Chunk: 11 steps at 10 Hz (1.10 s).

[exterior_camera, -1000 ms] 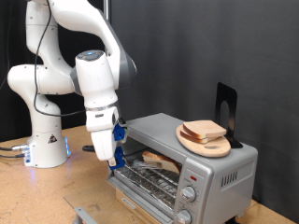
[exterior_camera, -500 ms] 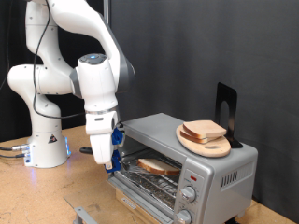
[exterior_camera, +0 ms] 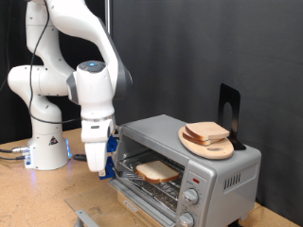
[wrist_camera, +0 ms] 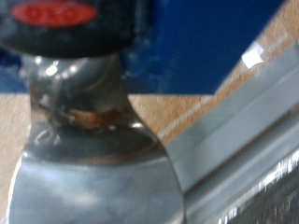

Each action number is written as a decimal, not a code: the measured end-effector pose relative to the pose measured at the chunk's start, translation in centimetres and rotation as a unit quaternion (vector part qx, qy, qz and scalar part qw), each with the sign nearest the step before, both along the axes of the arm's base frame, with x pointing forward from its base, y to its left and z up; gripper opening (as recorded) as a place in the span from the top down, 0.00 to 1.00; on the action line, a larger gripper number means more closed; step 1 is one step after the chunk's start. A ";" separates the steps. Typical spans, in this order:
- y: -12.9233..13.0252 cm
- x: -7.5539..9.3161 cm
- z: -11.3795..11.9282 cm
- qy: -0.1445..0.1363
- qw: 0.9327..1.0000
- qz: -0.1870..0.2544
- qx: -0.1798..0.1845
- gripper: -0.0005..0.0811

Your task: Make a piece of toast with the oven

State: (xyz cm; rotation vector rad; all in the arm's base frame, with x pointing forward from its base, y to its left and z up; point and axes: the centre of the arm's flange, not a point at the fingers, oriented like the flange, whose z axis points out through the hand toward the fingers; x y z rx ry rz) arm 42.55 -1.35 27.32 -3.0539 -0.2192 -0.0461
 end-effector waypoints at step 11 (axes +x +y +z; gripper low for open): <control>-2.2 -1.1 0.8 0.035 0.999 0.002 0.012 0.39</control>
